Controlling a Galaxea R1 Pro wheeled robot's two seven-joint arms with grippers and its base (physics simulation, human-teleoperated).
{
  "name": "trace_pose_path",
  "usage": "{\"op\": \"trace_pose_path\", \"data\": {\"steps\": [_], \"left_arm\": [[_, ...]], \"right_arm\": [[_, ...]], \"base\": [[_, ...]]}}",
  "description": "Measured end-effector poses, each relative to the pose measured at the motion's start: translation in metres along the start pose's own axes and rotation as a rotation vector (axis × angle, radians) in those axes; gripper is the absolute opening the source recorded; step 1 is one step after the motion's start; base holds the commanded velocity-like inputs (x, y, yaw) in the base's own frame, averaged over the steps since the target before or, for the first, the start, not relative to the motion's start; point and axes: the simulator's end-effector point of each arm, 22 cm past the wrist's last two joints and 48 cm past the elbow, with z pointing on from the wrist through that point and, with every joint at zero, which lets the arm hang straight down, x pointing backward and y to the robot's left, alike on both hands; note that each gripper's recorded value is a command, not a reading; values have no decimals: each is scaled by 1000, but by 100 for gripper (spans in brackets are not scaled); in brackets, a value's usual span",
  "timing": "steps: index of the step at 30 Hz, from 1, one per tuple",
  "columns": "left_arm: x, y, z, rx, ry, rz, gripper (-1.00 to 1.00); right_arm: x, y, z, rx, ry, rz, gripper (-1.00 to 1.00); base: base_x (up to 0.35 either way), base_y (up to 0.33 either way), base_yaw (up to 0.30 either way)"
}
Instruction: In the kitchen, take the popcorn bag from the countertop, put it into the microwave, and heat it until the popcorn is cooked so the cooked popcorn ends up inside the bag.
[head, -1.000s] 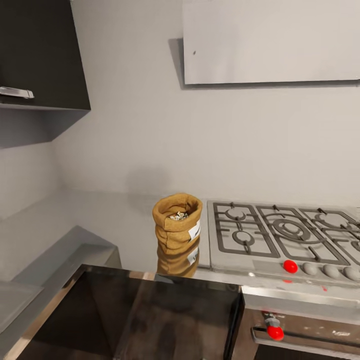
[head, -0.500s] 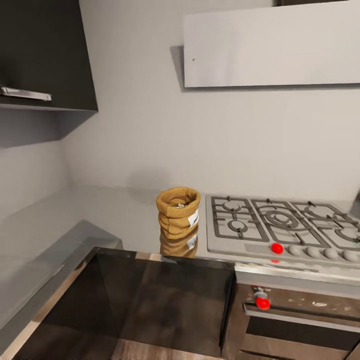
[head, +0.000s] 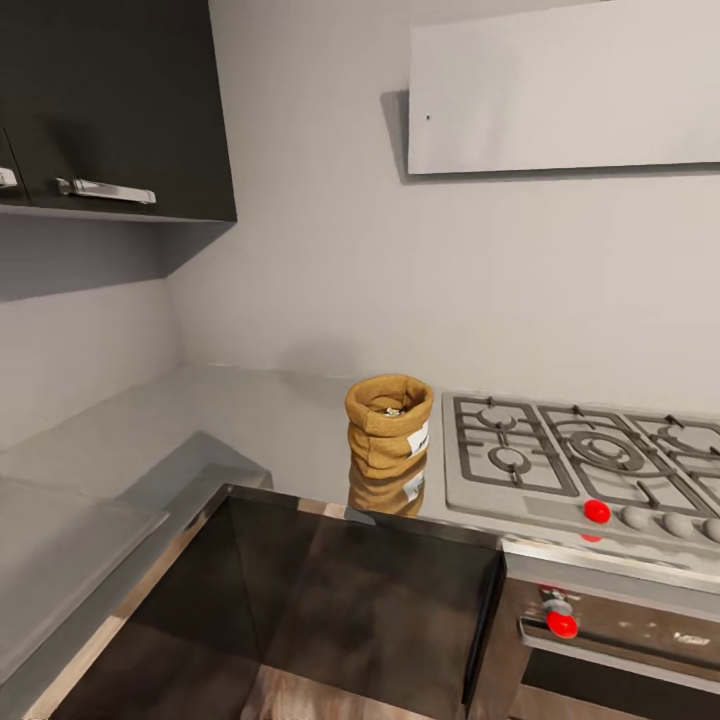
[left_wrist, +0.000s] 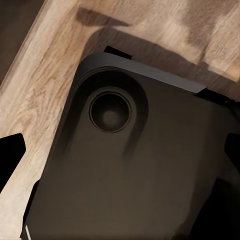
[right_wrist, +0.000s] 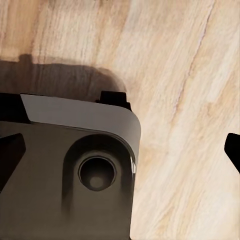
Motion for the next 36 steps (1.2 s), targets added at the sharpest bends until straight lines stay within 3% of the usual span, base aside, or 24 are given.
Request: {"op": "trace_pose_path", "data": {"steps": [23,36], "left_arm": [[0,-1,0,3,1,6,100],[1,0,0,-4,3,-12,100]], "right_arm": [[-1,0,0,7,-3,5,100],[-1,0,0,0,-6,0,100]], "base": [[0,0,1],[0,0,0]]}}
